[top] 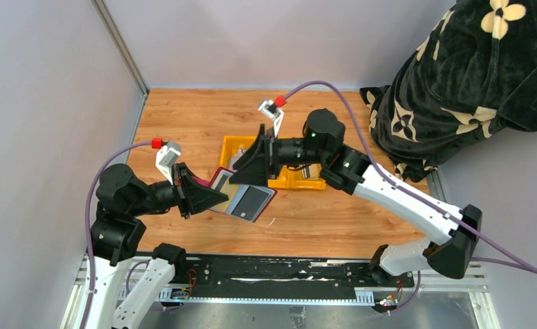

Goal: Take the credit cards out of the card holder
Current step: Remove the credit card from the card holder.

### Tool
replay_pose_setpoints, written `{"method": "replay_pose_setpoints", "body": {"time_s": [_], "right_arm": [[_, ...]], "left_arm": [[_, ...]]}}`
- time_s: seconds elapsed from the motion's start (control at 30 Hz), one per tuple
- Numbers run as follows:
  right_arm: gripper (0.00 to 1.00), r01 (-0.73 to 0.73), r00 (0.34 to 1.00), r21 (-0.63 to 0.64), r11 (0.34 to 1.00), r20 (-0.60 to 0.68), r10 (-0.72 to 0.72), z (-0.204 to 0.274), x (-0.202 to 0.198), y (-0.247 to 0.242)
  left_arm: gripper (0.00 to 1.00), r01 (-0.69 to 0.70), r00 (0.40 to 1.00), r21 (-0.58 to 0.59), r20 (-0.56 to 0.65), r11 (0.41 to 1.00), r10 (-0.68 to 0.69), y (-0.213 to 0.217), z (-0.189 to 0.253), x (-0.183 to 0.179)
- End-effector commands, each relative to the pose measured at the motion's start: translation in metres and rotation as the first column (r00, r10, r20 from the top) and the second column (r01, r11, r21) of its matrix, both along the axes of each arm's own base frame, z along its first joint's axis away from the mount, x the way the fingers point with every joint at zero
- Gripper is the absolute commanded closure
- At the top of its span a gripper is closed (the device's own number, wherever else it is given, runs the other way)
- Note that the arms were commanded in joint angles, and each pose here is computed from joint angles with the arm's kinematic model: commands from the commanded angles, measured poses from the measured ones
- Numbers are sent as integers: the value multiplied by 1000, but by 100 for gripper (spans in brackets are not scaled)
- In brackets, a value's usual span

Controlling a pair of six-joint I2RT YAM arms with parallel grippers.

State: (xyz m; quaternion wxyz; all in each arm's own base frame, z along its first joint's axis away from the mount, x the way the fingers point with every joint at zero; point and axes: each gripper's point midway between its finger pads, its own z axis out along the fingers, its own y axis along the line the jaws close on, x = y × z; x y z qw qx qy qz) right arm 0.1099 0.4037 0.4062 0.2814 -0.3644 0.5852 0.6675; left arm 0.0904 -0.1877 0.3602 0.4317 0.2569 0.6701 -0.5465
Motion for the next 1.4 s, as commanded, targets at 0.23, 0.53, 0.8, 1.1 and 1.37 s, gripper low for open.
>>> {"method": "replay_pose_setpoints", "body": {"time_s": [0.23,0.53,0.8,1.1,1.37], "right_arm": [[22,320,947,6,947,-3,-320,22,34,-49],[25,142,975,35,989,-180,-134,-19,10,-28],[30,69,966,40,997,-252,-57,-37,10,-12],[42,17,967,100,995,-255,9,-23,7,-5],[53,-36,961,151,988,-267,76,-10,3,0]], "left_arm": [[100,-329,943,92,-6,940,331,21,-18,67],[100,-255,965,7,-68,967,255,9,3,59],[100,-108,982,-115,-165,988,88,-6,23,40],[100,-42,975,-133,-223,990,12,-10,25,30],[99,-74,967,-110,-251,991,44,-9,15,36]]}}
